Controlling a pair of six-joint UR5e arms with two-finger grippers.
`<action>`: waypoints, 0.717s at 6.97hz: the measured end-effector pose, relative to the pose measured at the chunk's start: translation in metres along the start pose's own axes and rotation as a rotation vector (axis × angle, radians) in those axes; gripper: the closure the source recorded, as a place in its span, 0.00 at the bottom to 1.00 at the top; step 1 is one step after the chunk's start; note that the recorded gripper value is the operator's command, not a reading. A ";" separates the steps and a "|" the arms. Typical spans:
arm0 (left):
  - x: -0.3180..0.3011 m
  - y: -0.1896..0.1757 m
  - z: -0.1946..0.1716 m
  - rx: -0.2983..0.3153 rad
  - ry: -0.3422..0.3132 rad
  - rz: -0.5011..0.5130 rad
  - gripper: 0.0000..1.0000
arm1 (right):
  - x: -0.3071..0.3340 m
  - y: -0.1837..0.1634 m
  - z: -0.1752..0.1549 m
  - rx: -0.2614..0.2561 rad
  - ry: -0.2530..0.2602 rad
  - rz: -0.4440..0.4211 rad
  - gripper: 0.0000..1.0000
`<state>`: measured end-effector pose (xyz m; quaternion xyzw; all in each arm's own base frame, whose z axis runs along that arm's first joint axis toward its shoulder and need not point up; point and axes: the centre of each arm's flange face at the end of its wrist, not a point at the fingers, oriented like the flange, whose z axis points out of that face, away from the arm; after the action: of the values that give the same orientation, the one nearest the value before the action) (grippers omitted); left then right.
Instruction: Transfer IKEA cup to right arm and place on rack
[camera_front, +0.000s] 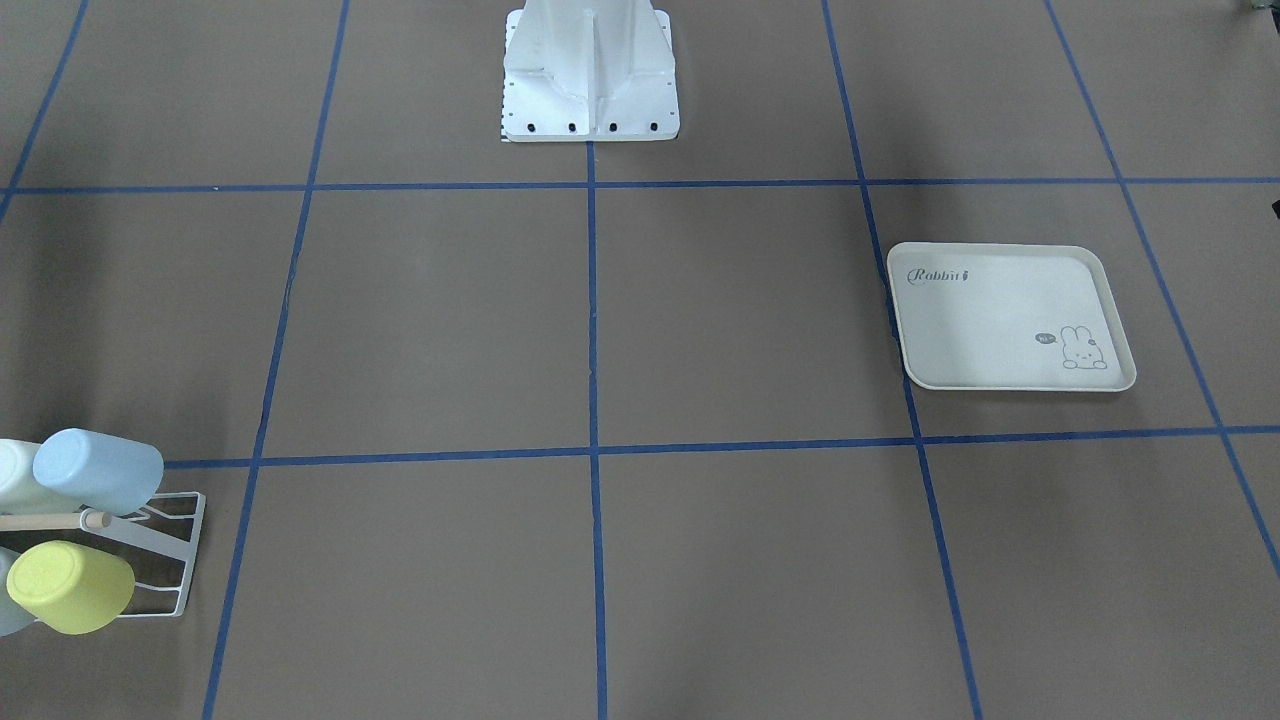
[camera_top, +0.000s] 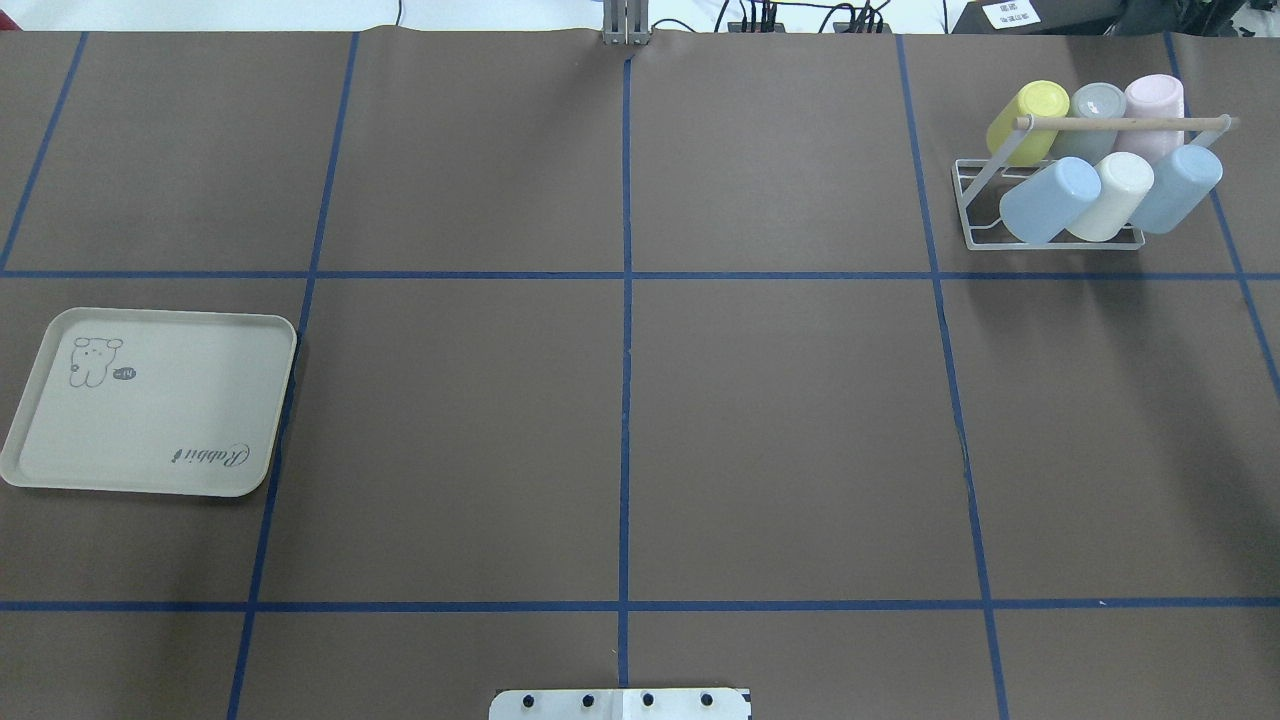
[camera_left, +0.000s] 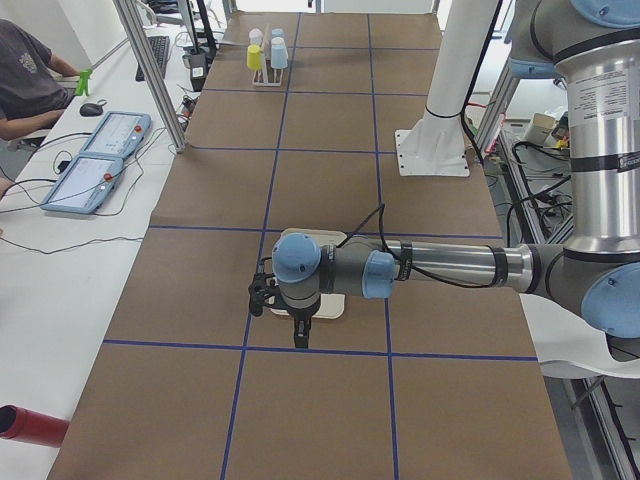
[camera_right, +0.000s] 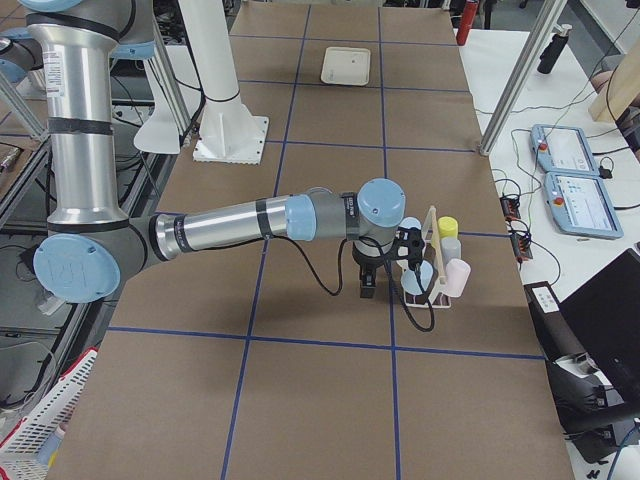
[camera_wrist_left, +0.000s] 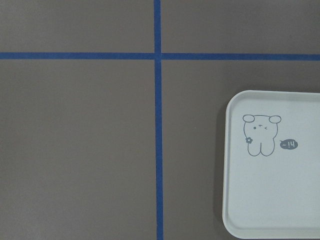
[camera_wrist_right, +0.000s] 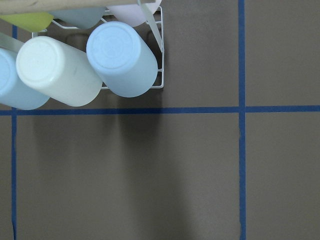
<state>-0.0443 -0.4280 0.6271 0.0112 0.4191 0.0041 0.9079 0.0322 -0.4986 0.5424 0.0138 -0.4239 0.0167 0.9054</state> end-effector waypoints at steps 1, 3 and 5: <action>0.001 0.001 -0.002 0.007 0.002 0.003 0.00 | -0.004 -0.005 -0.004 0.010 0.005 0.006 0.00; -0.002 0.002 -0.009 0.026 0.021 -0.005 0.00 | 0.001 -0.006 -0.005 0.021 0.056 0.006 0.01; -0.004 0.003 -0.010 0.029 0.057 -0.015 0.00 | 0.006 -0.005 -0.004 0.022 0.086 0.007 0.00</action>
<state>-0.0547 -0.4247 0.6239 0.0214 0.4448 -0.0084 0.8953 0.0391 -0.5033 0.5441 0.0218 -0.3844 0.0252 0.9226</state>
